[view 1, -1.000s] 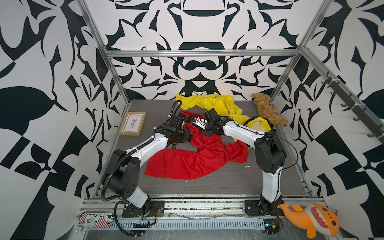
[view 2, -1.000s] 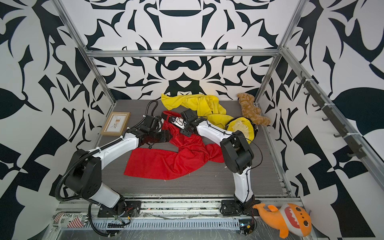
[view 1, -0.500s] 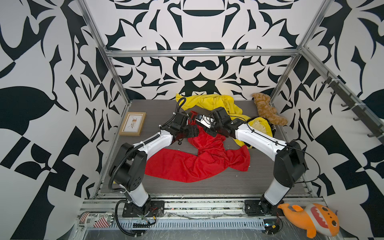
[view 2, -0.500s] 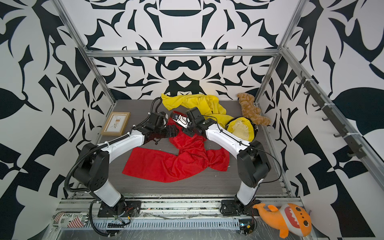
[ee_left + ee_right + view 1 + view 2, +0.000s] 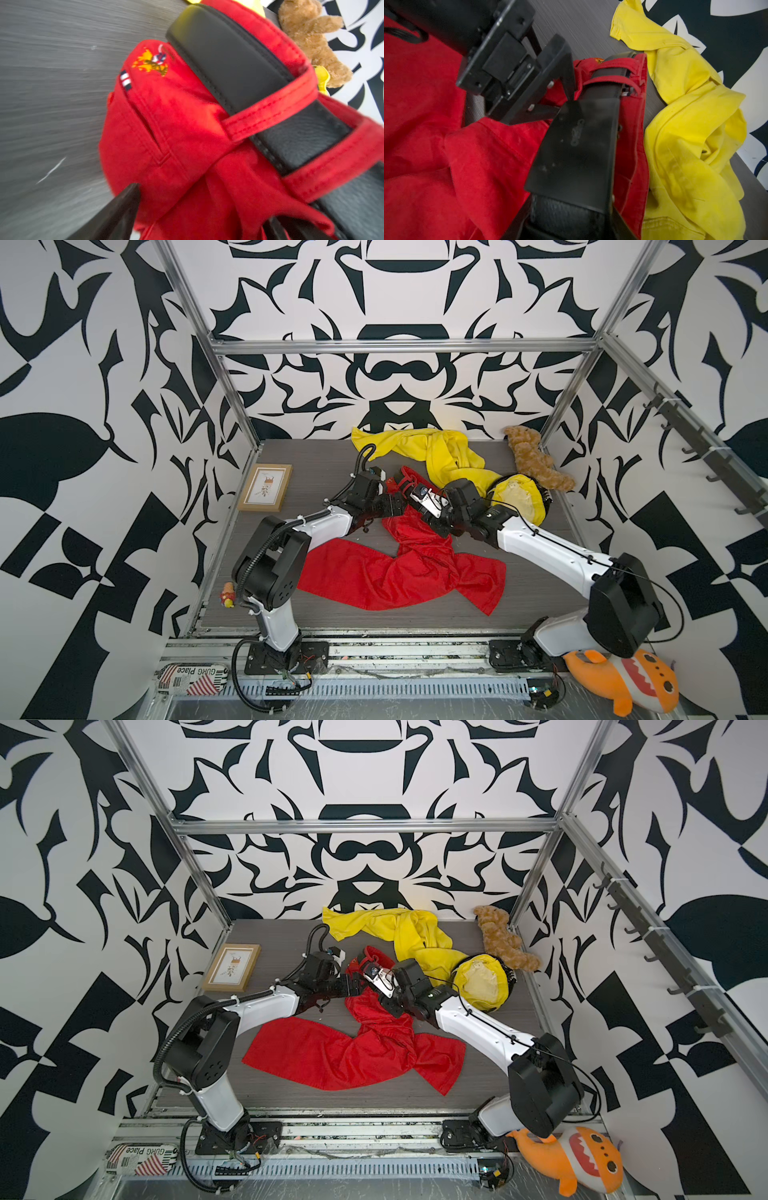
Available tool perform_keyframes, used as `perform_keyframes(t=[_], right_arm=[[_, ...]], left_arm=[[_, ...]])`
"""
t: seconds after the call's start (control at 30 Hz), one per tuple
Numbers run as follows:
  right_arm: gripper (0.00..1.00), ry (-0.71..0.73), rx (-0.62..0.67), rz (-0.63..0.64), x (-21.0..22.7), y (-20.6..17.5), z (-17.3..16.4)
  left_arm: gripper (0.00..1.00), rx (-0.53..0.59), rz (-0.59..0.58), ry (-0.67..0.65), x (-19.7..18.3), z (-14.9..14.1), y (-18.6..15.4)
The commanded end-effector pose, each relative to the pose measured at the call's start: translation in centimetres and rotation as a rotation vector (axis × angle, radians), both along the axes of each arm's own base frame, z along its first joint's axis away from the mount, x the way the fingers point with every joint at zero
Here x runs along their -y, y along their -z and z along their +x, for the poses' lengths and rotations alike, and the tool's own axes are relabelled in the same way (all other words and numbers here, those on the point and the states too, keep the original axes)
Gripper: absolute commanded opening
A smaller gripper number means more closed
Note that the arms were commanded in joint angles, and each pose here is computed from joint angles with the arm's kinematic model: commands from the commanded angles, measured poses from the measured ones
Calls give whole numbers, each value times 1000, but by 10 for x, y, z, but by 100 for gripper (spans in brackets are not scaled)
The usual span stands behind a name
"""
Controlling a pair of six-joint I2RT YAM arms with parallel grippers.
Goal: Remove the belt from the trousers
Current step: Adjust the trousers at the center of the board.
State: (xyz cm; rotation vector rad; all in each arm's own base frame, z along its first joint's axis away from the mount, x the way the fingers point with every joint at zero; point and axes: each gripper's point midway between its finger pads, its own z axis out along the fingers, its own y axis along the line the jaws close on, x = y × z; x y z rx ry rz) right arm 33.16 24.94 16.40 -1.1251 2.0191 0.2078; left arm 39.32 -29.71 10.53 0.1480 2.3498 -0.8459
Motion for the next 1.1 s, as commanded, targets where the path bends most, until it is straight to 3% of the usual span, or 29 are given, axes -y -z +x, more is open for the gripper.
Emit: perform_keyframes(t=[0.0,0.07,0.1,0.17,0.2,0.23,0.4,0.53,0.7,0.77,0.9,1.07], right_arm=[[20,-32,58,122,-15,-35,-4],[20,-32,59,120,-14,-34,-4],[20,-28,60,123,-14,-34,-4],[20,-20,63,119,-11,-33,-5],[19,-12,59,116,-8,-31,-6],[19,-6,59,116,-5,-31,-6],[19,56,35,98,11,-17,-2],[23,97,-19,53,14,7,7],[57,130,26,82,13,-9,16],[65,129,60,111,12,-24,14],[77,100,99,152,5,-50,1],[83,70,146,143,-17,-64,-7]], left_arm=[[88,127,-82,82,29,12,-22],[63,137,-89,87,32,18,-21],[42,138,-80,69,29,23,-18],[14,142,-67,27,18,32,-17],[4,145,-65,-6,7,36,-20],[0,153,-65,-37,-4,39,-23],[0,259,-33,-156,-65,34,-65],[0,319,-15,-134,-73,18,-97],[0,345,-28,-129,-73,8,-116],[0,350,-35,-124,-70,5,-121],[0,360,-27,-119,-64,3,-130],[0,375,-29,-116,-59,0,-137]])
